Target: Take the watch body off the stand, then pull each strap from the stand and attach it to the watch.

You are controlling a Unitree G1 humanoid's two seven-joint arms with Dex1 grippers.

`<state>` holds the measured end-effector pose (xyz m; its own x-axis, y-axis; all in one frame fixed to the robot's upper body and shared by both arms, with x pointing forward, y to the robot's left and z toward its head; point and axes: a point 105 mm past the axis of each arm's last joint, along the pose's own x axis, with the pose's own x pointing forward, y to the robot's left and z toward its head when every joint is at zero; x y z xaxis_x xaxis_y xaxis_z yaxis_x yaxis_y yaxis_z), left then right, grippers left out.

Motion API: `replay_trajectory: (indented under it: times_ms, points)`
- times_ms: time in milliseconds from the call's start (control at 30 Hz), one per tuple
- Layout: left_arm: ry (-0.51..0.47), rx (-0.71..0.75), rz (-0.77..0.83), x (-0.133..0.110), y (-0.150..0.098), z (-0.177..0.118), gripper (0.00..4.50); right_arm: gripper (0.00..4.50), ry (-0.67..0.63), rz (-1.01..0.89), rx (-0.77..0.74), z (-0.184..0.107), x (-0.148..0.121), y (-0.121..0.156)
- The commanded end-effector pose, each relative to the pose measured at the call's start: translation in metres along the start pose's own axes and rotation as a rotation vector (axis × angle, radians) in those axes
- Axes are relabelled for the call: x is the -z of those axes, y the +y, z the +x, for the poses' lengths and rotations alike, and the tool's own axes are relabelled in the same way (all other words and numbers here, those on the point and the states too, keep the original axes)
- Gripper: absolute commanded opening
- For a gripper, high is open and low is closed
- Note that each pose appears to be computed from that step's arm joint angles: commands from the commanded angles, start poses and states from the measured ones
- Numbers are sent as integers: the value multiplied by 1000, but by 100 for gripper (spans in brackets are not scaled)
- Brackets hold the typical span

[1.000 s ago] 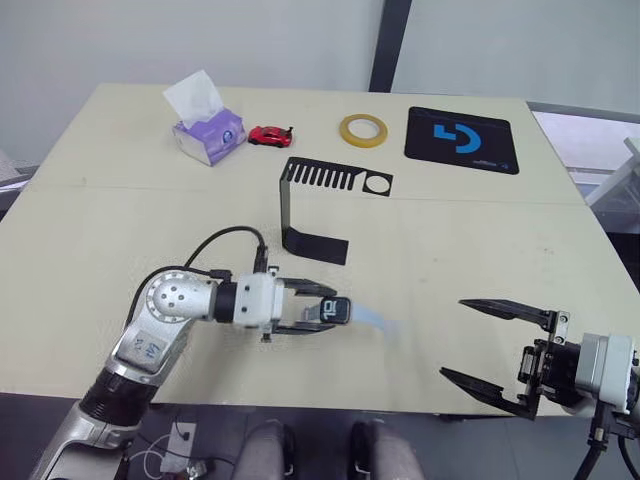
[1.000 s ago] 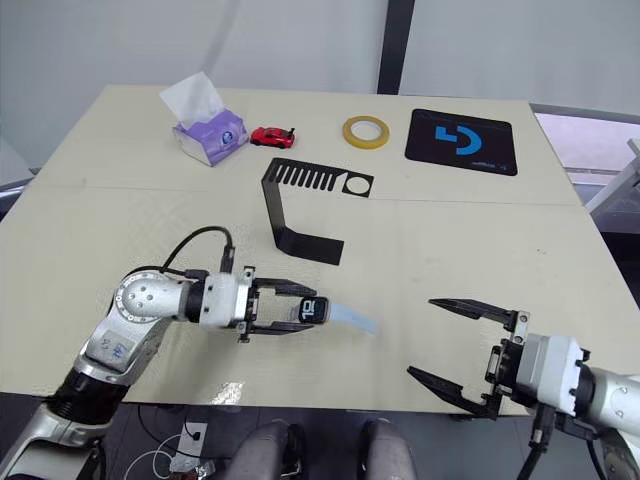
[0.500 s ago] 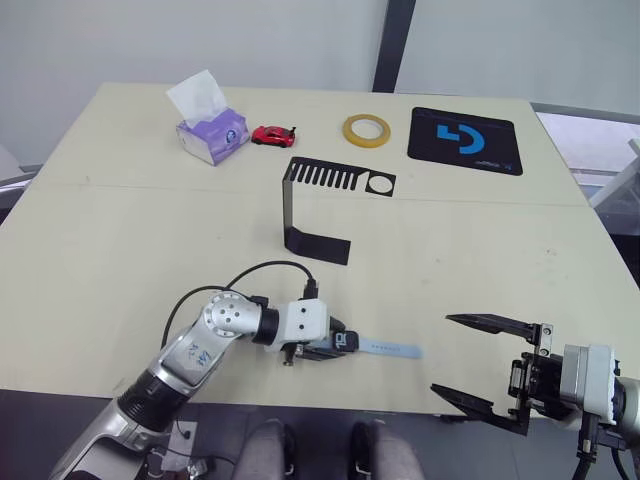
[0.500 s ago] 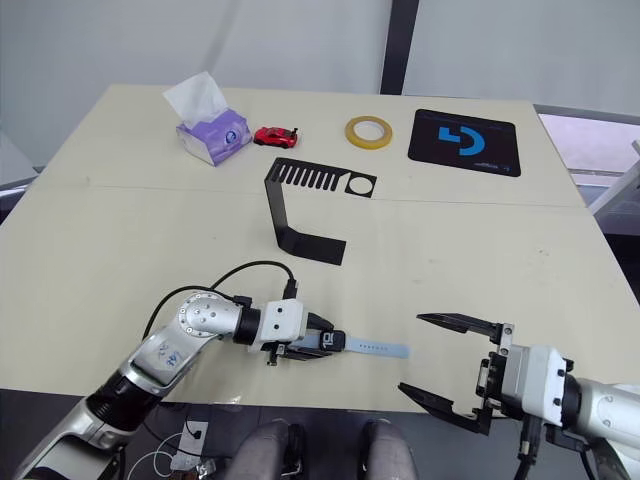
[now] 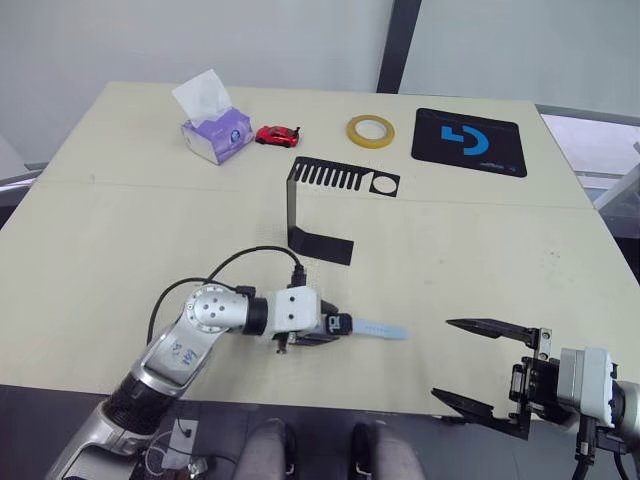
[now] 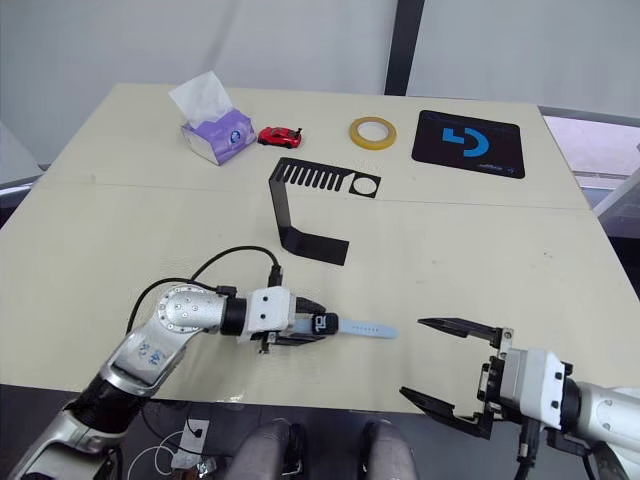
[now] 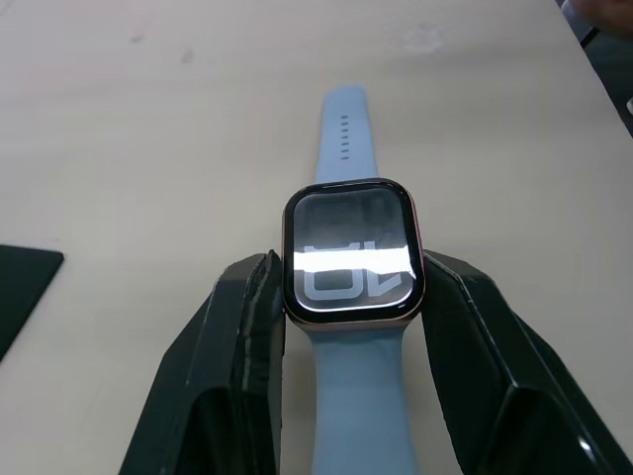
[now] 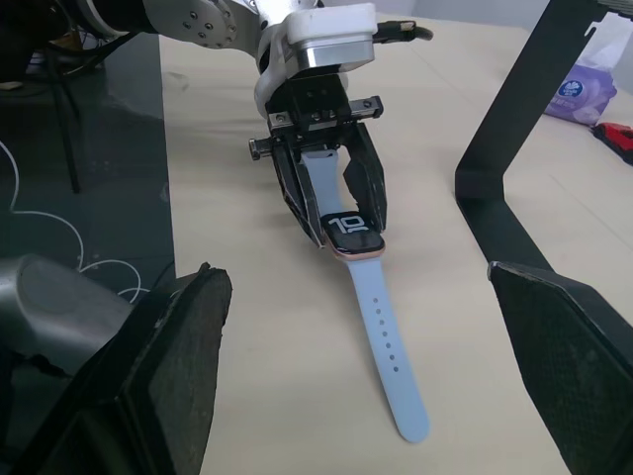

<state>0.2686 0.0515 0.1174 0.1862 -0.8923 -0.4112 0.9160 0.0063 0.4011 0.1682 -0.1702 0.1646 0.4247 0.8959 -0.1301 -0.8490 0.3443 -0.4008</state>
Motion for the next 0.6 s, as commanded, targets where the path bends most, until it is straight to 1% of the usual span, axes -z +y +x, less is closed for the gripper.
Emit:
replay_trajectory:
  times_ms: [33,233,433,533,600]
  points:
    - [-25,34,27,-5,-2,15,163,443,-3,-10,-4,1,-4,0]
    - [-33,73,19,-2,-5,32,163,443,5,-12,-1,2,-4,-2]
    - [-5,105,20,10,-10,49,163,443,4,-8,2,4,-3,-1]
    - [-21,90,16,9,-7,48,163,443,2,-8,4,5,-4,-1]
    - [-24,85,33,8,-5,41,163,443,4,-8,7,5,-4,-1]
